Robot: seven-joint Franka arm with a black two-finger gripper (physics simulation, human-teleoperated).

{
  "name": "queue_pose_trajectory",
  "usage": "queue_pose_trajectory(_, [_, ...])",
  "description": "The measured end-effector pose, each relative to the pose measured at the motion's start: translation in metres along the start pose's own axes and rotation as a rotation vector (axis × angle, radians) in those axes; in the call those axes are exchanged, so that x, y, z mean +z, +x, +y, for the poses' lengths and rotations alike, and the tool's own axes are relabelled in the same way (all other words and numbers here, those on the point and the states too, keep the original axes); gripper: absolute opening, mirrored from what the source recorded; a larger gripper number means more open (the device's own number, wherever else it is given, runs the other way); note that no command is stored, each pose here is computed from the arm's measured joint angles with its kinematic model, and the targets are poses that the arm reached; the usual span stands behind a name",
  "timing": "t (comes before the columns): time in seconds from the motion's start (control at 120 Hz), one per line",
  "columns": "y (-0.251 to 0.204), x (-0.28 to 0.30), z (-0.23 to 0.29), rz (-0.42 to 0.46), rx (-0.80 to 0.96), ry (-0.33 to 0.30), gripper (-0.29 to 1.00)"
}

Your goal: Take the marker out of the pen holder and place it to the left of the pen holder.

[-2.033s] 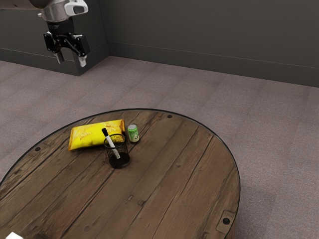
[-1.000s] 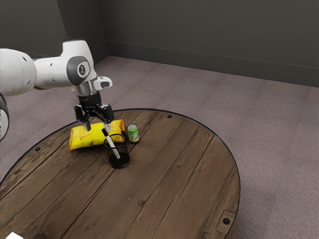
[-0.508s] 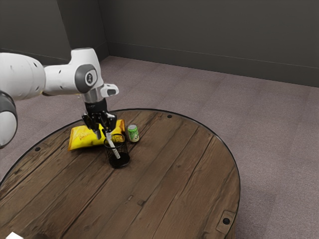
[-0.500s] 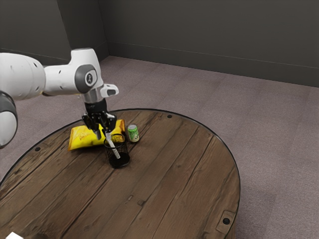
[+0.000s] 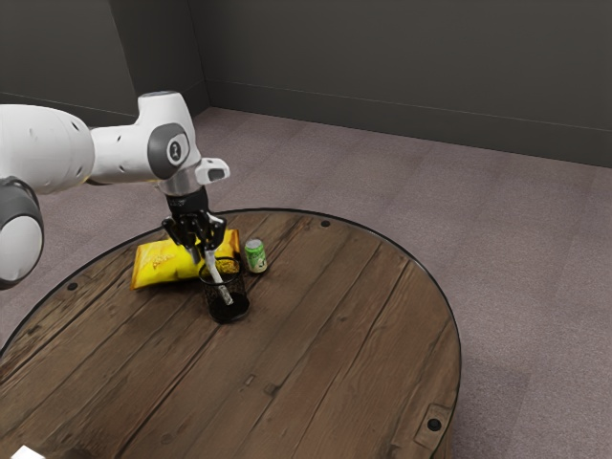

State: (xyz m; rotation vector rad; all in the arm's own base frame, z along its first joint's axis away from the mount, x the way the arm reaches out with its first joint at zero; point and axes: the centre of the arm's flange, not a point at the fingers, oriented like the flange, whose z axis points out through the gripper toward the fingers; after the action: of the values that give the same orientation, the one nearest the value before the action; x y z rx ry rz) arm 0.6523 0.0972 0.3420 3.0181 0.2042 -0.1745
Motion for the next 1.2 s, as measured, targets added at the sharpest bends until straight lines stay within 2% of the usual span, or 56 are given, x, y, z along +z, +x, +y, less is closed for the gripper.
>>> queue_pose_trajectory(0.342, [-0.002, -0.018, 0.009, 0.031, 0.002, -0.031, -0.01])
queue_pose_trajectory(0.4, [-0.008, -0.043, 0.015, 0.066, 0.012, -0.040, -0.02])
queue_pose_trajectory(0.5, [-0.035, -0.122, 0.026, 0.161, 0.036, -0.065, -0.04])
queue_pose_trajectory(0.583, [-0.065, -0.178, 0.022, 0.193, 0.049, -0.028, -0.05])
queue_pose_trajectory(0.65, [-0.078, -0.181, 0.017, 0.125, 0.043, 0.059, -0.05])
queue_pose_trajectory(0.75, [-0.093, -0.149, 0.002, -0.043, 0.006, 0.171, -0.06])
queue_pose_trajectory(0.825, [-0.110, -0.123, -0.014, -0.156, -0.033, 0.215, -0.06])
queue_pose_trajectory(0.95, [-0.125, -0.079, -0.032, -0.294, -0.080, 0.276, -0.06])
queue_pose_trajectory(1.2, [-0.107, 0.036, -0.060, -0.530, -0.150, 0.385, -0.07])
